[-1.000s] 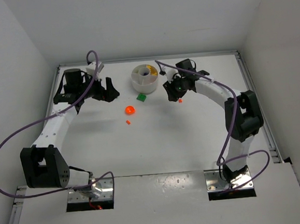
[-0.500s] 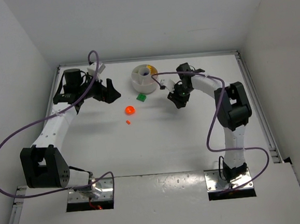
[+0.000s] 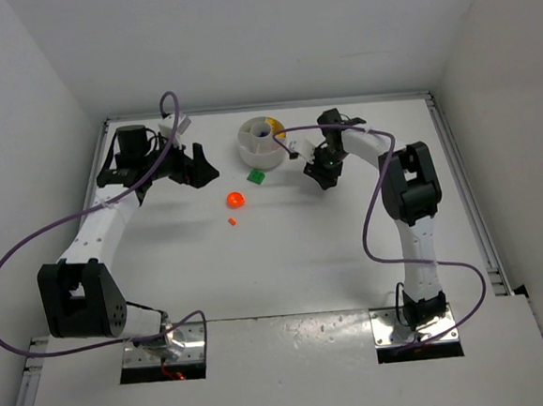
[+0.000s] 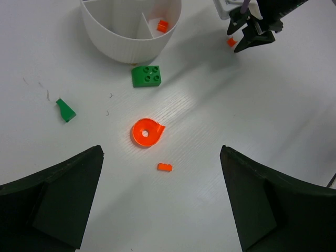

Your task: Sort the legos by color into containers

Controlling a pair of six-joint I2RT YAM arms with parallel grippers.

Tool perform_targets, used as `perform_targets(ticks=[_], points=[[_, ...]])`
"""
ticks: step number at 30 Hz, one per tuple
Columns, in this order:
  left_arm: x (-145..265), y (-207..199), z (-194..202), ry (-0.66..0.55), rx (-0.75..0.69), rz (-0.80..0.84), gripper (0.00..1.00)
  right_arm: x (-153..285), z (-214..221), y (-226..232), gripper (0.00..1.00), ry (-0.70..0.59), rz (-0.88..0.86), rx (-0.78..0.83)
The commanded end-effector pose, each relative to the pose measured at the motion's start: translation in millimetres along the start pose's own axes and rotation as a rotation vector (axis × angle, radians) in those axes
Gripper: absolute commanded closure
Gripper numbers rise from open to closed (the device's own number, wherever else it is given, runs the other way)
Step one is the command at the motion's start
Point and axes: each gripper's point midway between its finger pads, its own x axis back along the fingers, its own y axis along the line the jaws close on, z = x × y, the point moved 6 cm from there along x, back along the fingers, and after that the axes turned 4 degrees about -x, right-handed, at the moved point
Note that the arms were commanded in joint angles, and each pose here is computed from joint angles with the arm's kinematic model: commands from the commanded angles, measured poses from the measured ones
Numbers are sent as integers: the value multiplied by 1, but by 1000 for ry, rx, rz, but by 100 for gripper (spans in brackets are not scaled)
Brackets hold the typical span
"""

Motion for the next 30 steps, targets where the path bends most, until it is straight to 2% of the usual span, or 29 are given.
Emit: perform_targets(ticks=[1,5,12,19,25,30], points=[[3,3,-5,-26,-28,9,0,6,-1,-12,56,-8,17,23],[0,5,-3,-19,-22,10,0,-1,2,-13,59,5,1,26],[1,6,-6,-24,-28,0,0,-10,6,-12,73,18,-16,20],[1,8,-2,-12,-8,-24,0,-3,2,-2,83,-50,-4,-28],[16,12,0,-73,-28,-153,0,43,-35,18,89,-234,17,-124],[17,13,6,-71,-1,-169,0,83,-87,19,90,-430,-4,-205]])
